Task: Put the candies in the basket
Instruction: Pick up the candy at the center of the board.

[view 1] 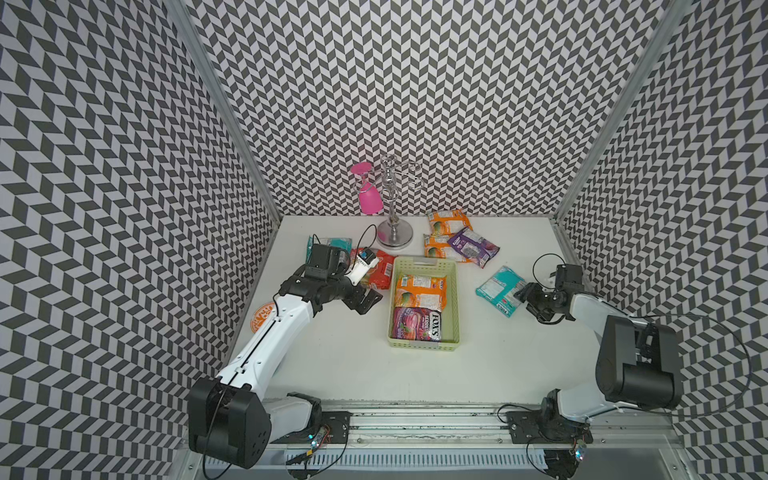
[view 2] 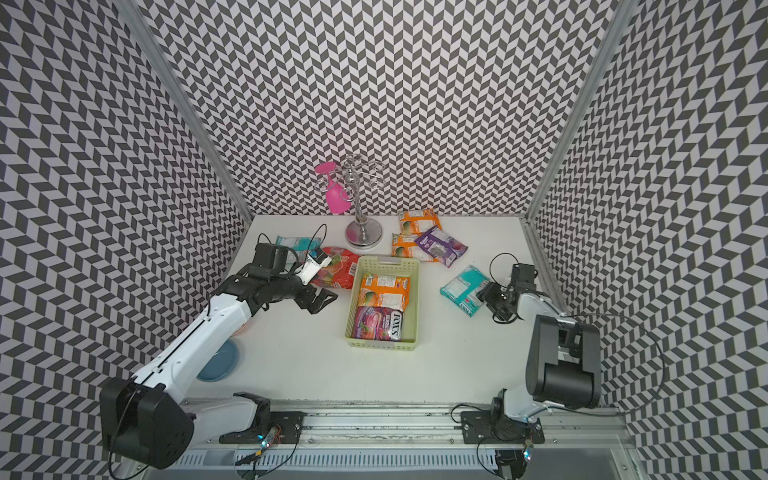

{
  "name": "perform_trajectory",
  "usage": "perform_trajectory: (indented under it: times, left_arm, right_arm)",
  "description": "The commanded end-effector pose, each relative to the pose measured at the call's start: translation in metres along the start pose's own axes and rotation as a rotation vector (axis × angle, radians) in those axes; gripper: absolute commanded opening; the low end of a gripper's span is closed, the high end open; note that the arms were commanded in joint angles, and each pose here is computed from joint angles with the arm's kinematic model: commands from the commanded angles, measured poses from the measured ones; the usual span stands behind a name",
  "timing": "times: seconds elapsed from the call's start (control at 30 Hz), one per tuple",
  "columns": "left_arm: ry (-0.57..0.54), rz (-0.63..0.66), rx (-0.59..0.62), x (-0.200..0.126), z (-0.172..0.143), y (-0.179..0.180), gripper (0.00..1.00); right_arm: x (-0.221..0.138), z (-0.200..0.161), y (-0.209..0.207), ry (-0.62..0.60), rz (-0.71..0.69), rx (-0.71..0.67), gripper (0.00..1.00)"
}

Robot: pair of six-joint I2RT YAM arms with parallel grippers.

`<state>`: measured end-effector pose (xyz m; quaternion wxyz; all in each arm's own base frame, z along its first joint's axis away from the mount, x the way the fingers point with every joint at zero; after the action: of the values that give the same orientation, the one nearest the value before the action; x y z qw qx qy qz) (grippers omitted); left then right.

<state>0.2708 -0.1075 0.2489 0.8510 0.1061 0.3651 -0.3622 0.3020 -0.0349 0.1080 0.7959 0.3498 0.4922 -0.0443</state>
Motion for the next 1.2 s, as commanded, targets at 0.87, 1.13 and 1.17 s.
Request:
perform_trajectory:
  times: [0.87, 1.13, 1.17]
  left_arm:
    - [-0.022, 0.007, -0.005, -0.008, 0.010, 0.004, 0.99]
    - [-0.025, 0.024, -0.003, -0.010, 0.014, 0.006, 0.99]
    - [-0.029, 0.020, -0.001, -0.010, 0.014, 0.006, 0.99]
  right_arm:
    - [-0.024, 0.015, 0.042, -0.106, 0.175, -0.105, 0.00]
    - [-0.058, 0.023, 0.077, -0.170, 0.255, -0.185, 0.00]
    - [-0.063, 0.023, 0.082, -0.190, 0.270, -0.201, 0.00]
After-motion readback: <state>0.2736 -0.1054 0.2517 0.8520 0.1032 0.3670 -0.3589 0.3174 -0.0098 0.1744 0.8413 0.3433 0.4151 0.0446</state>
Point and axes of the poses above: each gripper's point midway between its finger pads, its own x axis out along the fingers, its own y axis along the line the jaws close on, z = x × y, the point moved 8 cm from there along -x, back along the fingers, and after that the axes turned 5 degrees about -x, right-handed, at the moved point
